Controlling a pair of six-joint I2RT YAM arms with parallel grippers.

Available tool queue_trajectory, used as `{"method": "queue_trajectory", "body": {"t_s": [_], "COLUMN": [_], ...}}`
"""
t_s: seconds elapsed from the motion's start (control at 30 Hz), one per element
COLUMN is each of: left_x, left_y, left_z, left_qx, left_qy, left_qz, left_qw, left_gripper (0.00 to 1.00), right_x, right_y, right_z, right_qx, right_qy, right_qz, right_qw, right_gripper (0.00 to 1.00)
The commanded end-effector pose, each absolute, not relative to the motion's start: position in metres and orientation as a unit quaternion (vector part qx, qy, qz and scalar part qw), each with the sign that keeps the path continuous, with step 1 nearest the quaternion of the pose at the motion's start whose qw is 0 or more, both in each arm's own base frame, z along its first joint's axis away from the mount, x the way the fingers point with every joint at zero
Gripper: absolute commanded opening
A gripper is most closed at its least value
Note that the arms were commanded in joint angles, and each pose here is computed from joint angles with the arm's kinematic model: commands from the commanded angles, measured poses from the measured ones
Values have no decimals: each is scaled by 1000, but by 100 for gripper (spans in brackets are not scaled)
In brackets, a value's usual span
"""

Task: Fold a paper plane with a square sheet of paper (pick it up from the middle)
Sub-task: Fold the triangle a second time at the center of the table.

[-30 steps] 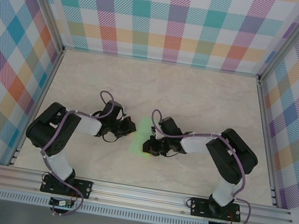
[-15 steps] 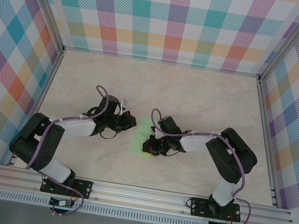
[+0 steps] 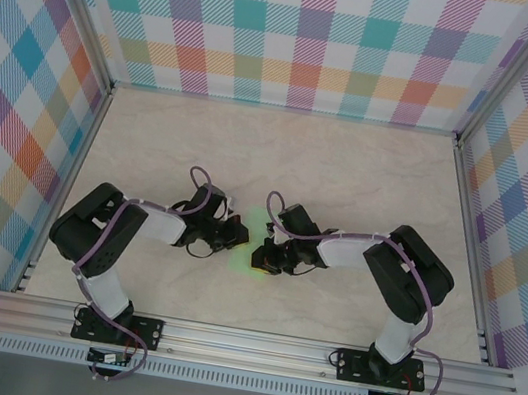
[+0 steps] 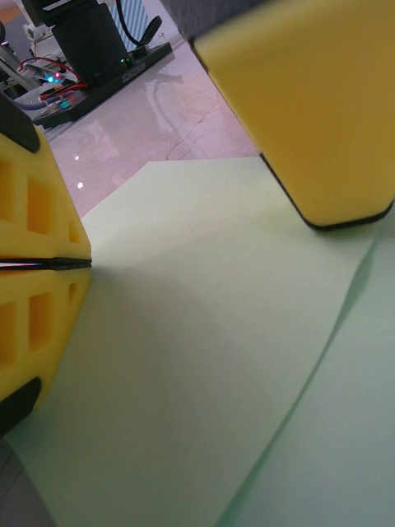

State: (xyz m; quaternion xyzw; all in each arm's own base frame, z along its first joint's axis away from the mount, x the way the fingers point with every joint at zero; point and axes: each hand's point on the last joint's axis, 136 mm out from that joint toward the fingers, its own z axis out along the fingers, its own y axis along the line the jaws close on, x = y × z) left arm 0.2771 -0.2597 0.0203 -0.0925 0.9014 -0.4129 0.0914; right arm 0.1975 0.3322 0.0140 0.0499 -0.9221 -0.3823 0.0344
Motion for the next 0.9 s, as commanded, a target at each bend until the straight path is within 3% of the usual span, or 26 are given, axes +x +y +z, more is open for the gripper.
{"method": "queue_trajectory", "body": {"t_s": [0.0,0.63,0.87], "left_x": [273,267,266], "left_y": [-259,-248,-249], "left_z": [11,-13,-12], "left_qx": [-92,-101,-100], "left_qy": [904,919,918], "left_qz": [-406,-373,-376], "left_qw": [93,83,82], "left_gripper": [0,0,0], "right_x": [180,213,220], "right_y": [306,344,343], "right_z": [-15,39,9], "right_qx": [19,33,15], "right_qy": [-945,-924,-938], "right_qz": [-316,-378,-343], "right_qw": [81,36,48], "right_gripper": [11,14,14]}}
